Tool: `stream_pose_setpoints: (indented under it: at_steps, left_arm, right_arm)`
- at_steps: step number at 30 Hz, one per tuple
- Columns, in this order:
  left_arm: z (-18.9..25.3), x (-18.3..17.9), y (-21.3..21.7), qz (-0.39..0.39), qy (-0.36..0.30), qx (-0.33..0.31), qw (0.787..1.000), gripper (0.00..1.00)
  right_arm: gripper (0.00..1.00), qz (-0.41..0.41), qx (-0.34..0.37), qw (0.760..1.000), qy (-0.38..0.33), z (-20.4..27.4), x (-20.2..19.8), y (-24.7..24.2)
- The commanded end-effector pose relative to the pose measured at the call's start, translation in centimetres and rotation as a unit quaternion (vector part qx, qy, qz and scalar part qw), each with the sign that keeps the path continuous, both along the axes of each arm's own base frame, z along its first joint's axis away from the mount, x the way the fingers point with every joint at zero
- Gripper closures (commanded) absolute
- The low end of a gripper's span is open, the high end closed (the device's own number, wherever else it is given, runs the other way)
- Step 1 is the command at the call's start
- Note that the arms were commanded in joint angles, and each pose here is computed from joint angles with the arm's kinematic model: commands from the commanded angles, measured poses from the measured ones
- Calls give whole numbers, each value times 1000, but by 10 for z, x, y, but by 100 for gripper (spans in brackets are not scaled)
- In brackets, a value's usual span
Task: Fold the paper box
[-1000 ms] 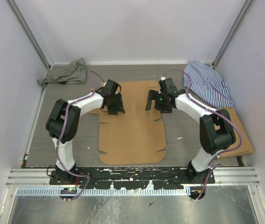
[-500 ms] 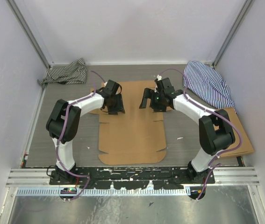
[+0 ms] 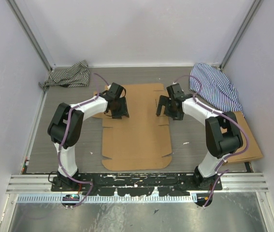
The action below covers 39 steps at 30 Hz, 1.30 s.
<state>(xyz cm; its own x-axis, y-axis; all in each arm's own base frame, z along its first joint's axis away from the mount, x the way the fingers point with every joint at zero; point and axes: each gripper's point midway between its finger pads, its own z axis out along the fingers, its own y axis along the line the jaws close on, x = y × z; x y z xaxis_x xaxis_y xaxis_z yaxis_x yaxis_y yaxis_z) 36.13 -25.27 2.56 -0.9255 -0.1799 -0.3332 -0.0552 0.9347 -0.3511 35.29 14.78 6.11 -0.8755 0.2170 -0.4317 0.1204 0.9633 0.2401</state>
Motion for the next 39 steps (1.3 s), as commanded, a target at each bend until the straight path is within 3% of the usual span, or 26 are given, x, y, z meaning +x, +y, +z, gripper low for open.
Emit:
stream_pose_setpoints:
  at_steps: [1,8,16,32,39]
  left_arm:
    - [-37,-32,8,-12,68,34,997,46]
    - [-41,-36,9,-11,75,35,997,46]
    - [-45,-40,10,-10,82,37,996,46]
    - [-48,-44,6,-16,87,36,995,47]
    - [-50,-45,4,-17,88,36,995,47]
  right_arm:
    - [0,2,2,1000,-2,-10,2,-2]
    - [0,8,-5,1000,13,-27,-1,-6]
    - [3,49,50,997,23,-33,-7,17]
    - [6,65,84,994,-39,35,-2,30]
    - [7,78,94,991,-46,43,-3,40]
